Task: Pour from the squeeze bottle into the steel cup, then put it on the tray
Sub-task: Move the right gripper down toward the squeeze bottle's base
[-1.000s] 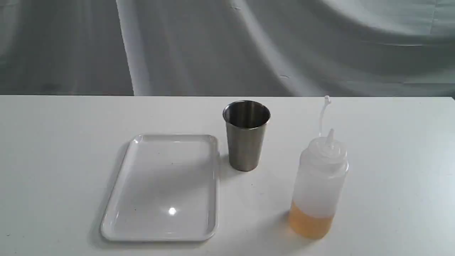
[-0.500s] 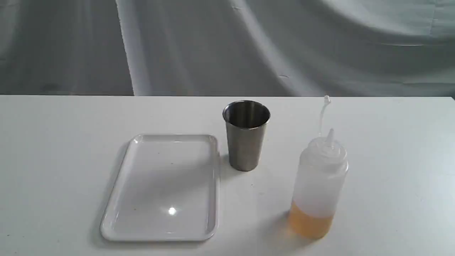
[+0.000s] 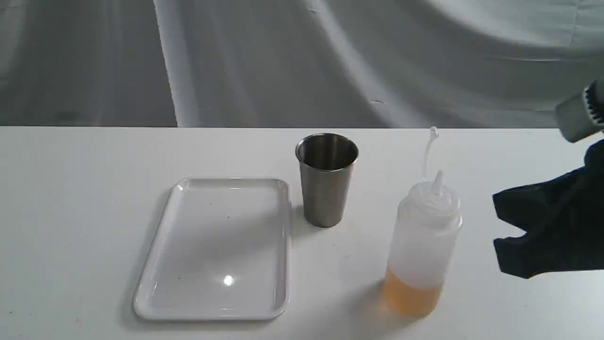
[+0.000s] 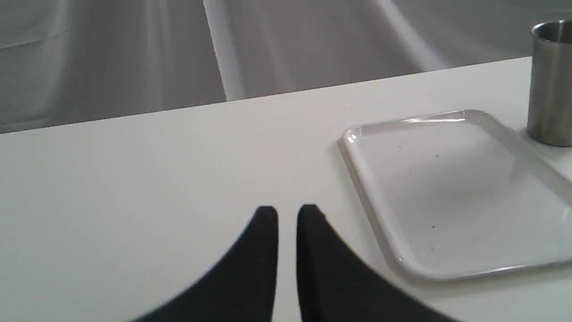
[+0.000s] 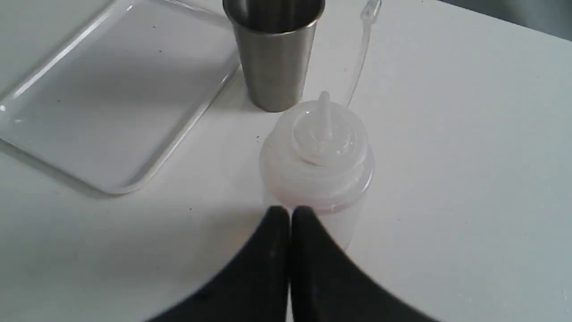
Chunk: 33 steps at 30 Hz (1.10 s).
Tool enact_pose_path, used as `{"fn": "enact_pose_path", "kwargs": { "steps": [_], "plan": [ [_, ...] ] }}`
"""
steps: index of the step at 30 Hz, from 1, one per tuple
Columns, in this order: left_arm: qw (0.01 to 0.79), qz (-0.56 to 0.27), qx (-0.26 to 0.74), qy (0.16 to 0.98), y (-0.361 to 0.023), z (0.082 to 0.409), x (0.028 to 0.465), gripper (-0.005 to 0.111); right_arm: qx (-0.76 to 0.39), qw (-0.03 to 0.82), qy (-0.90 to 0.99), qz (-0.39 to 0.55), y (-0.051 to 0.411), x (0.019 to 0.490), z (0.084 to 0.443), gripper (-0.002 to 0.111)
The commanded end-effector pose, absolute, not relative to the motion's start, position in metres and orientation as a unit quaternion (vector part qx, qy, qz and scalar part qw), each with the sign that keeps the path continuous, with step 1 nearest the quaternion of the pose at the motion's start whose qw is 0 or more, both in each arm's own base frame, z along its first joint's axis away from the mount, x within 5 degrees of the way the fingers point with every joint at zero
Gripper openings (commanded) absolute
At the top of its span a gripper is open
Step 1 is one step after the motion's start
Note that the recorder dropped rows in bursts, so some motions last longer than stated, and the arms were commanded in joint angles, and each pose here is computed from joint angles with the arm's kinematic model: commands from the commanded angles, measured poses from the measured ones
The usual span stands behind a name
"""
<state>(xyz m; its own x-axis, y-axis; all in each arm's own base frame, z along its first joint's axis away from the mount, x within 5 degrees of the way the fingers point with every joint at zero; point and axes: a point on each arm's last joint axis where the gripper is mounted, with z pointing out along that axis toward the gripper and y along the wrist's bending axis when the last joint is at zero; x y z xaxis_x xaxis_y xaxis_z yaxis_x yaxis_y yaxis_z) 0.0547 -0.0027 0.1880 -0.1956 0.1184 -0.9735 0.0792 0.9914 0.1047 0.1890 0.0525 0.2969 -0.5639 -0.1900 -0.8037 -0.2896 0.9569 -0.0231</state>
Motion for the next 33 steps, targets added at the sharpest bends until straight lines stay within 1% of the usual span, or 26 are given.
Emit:
{"fn": "enact_pose_path", "kwargs": {
  "steps": [1,3,6,10,14,18,26,33],
  "plan": [
    [0.634,0.014,0.064,0.771,-0.003,0.187,0.055,0.008,-0.127,0.459,0.877,0.065,0.054,0.191,0.283,0.000],
    [0.634,0.014,0.064,0.771,-0.003,0.187,0.055,0.008,-0.110,0.472,0.871,0.079,0.054,0.188,0.267,0.000],
    [0.634,0.014,0.064,0.771,-0.003,0.187,0.055,0.008,-0.100,0.469,0.874,0.081,0.051,0.180,0.240,0.000],
    [0.634,0.014,0.064,0.771,-0.003,0.187,0.055,0.008,-0.099,0.470,0.874,0.076,0.048,0.171,0.219,0.000],
    [0.634,0.014,0.064,0.771,-0.003,0.187,0.055,0.008,-0.107,0.483,0.866,0.068,0.046,0.168,0.206,0.000],
    [0.634,0.014,0.064,0.771,-0.003,0.187,0.055,0.008,-0.124,0.477,0.868,0.054,0.047,0.175,0.193,0.000],
    [0.634,0.014,0.064,0.771,-0.003,0.187,0.055,0.008,-0.124,0.432,0.892,0.040,0.050,0.193,0.160,0.000],
    [0.634,0.014,0.064,0.771,-0.003,0.187,0.055,0.008,-0.124,0.423,0.897,0.039,0.050,0.193,0.156,0.000]
  ]
}}
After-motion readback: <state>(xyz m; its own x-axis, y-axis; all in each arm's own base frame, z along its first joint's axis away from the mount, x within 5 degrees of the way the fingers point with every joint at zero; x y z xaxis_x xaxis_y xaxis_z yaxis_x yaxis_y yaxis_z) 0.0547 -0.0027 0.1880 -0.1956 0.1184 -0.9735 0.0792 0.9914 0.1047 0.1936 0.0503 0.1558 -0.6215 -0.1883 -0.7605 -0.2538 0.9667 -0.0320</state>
